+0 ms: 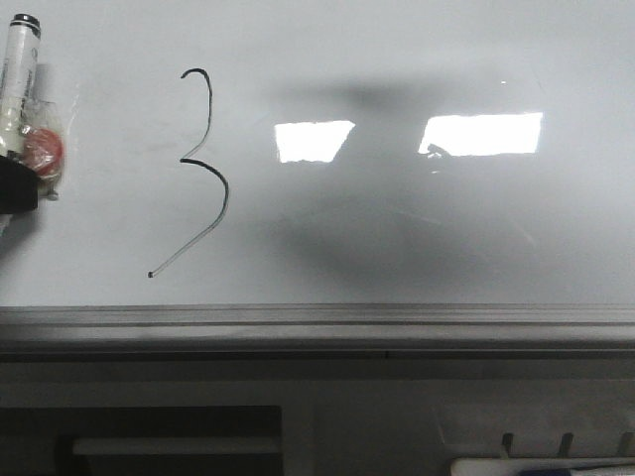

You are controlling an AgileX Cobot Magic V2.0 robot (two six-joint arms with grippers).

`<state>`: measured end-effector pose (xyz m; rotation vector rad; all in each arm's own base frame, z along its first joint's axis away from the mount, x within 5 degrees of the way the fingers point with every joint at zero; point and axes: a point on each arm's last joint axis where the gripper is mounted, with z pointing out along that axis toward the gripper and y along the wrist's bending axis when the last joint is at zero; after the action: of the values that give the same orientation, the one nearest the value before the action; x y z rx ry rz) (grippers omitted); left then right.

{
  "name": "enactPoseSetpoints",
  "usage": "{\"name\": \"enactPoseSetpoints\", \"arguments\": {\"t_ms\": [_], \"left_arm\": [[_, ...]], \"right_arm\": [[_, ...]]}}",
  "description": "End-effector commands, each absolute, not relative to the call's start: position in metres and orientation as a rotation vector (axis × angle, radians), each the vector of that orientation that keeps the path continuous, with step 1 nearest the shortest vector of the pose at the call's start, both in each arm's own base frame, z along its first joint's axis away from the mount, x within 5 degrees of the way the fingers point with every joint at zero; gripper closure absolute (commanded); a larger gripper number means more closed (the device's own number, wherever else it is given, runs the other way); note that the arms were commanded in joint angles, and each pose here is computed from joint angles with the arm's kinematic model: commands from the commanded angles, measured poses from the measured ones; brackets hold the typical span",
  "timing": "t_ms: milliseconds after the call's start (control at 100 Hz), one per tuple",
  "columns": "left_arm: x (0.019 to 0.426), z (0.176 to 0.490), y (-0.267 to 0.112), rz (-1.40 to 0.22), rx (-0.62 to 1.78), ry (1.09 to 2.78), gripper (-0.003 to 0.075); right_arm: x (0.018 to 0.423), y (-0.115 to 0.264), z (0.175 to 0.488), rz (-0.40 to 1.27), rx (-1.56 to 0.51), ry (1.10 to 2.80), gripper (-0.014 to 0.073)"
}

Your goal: Write number 3 on whiteboard

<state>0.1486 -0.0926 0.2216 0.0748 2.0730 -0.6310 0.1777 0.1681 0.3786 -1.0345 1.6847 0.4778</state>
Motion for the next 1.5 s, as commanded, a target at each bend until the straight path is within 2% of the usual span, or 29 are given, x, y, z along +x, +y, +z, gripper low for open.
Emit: {"name": "enactPoseSetpoints", "arguments": {"t_ms": [0, 320, 510, 760, 960, 1301, 1371, 1441, 1491], "left_arm": [[0.155, 0.234, -0.094, -0.671, 0.017, 1.988, 0.0553], [0.151, 0.237, -0.103, -0.718, 0.062, 1.953, 0.0543], [0.151, 0.237, -0.103, -0.717, 0.063, 1.955, 0.0428], [0.15, 0.237, -0.103, -0.713, 0.073, 1.955, 0.0404], [0.149, 0.236, -0.103, -0.707, 0.079, 1.978, 0.0282], [0.135, 0.253, -0.083, -0.656, 0.116, 1.917, 0.0279], [0.128, 0.258, -0.077, -0.657, 0.124, 1.898, 0.0282], [0.12, 0.265, -0.072, -0.647, 0.154, 1.856, 0.0318], [0.114, 0.27, -0.069, -0.637, 0.181, 1.813, 0.0403]], "right_arm": [[0.176, 0.163, 0.399, 0.48, -0.955, 1.612, 0.005], [0.176, 0.163, 0.399, 0.48, -0.955, 1.612, 0.005], [0.176, 0.163, 0.399, 0.48, -0.955, 1.612, 0.005], [0.176, 0.163, 0.399, 0.48, -0.955, 1.612, 0.005], [0.176, 0.163, 0.399, 0.48, -0.955, 1.612, 0.005], [0.174, 0.164, 0.398, 0.52, -0.955, 1.633, 0.0054], [0.172, 0.163, 0.399, 0.525, -0.958, 1.632, 0.0122], [0.17, 0.162, 0.4, 0.527, -0.96, 1.627, 0.0287], [0.166, 0.159, 0.404, 0.529, -0.958, 1.614, 0.047]]}}
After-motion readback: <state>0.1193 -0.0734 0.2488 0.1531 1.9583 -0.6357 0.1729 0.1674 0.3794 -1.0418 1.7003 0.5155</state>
